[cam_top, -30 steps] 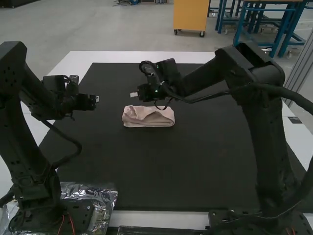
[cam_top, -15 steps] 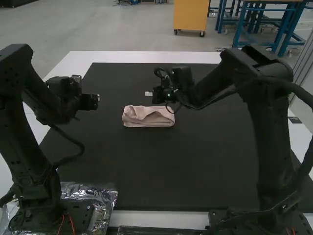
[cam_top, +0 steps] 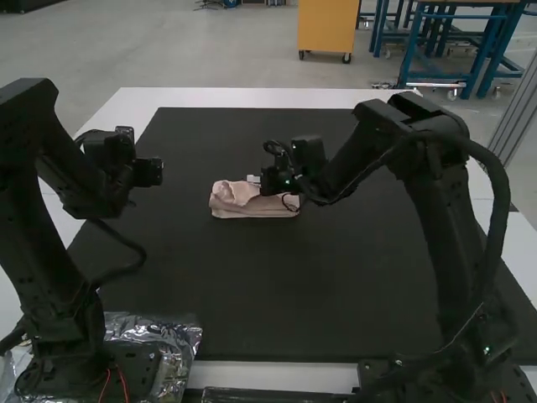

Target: Fold the towel.

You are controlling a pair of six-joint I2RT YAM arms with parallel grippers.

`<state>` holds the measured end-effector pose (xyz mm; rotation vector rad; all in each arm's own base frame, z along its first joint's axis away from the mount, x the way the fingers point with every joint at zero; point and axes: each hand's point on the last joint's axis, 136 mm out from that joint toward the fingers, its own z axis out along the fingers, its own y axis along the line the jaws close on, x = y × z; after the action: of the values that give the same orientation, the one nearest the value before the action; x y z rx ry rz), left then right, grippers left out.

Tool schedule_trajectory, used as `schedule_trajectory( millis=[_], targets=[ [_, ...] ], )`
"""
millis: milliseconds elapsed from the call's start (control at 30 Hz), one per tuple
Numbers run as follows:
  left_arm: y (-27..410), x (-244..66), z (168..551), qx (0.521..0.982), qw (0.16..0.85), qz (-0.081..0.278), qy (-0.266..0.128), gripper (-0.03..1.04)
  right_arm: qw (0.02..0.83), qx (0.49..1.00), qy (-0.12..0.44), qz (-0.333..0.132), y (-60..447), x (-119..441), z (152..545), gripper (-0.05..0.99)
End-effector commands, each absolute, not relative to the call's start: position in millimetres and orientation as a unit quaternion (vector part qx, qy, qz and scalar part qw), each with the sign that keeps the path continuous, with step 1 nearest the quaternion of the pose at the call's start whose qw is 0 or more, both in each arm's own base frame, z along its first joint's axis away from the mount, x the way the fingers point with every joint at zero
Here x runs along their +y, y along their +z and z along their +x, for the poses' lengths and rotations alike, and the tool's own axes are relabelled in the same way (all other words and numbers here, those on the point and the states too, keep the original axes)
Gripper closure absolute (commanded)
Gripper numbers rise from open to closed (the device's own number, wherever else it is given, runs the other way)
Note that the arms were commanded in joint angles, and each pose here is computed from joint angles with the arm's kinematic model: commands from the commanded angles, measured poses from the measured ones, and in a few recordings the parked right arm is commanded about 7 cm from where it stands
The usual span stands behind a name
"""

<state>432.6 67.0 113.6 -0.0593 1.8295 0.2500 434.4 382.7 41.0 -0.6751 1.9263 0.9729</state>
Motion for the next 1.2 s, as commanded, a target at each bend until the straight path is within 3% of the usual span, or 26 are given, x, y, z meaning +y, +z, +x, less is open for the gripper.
schedule_trajectory(
  millis=[0, 433, 733, 833, 1000, 1033, 1167],
  targets=[
    [128.9, 68.7, 432.7, 0.778, 0.616, -0.031, 0.118, 0.04, 0.419, 0.762, 0.409, -0.279, 38.3, 401.8, 426.2, 0.96],
    [144.4, 68.5, 429.0, 0.772, 0.623, -0.032, 0.119, 0.04, 0.392, 0.772, 0.424, -0.268, -2.0, 418.5, 416.4, 0.96],
    [207.0, 46.8, 436.3, 0.742, 0.661, -0.017, 0.11, 0.04, 0.496, 0.715, 0.438, -0.224, 172.4, 373.6, 460.2, 0.95],
    [242.1, 33.0, 438.6, 0.725, 0.681, -0.008, 0.1, 0.04, 0.535, 0.69, 0.436, -0.216, 245.9, 348.2, 457.7, 0.69],
    [302.0, 4.3, 428.5, 0.691, 0.718, 0.015, 0.082, 0.04, 0.604, 0.652, 0.413, -0.198, 347.6, 296.8, 432.1, 0.1],
    [313.3, -1.7, 423.9, 0.683, 0.726, 0.022, 0.081, 0.04, 0.619, 0.64, 0.411, -0.197, 366.8, 285.9, 423.2, 0.03],
    [354.9, -19.0, 397.4, 0.648, 0.757, 0.042, 0.078, 0.04, 0.673, 0.601, 0.393, -0.177, 431.1, 238.3, 383.7, 0.02]
  ],
)
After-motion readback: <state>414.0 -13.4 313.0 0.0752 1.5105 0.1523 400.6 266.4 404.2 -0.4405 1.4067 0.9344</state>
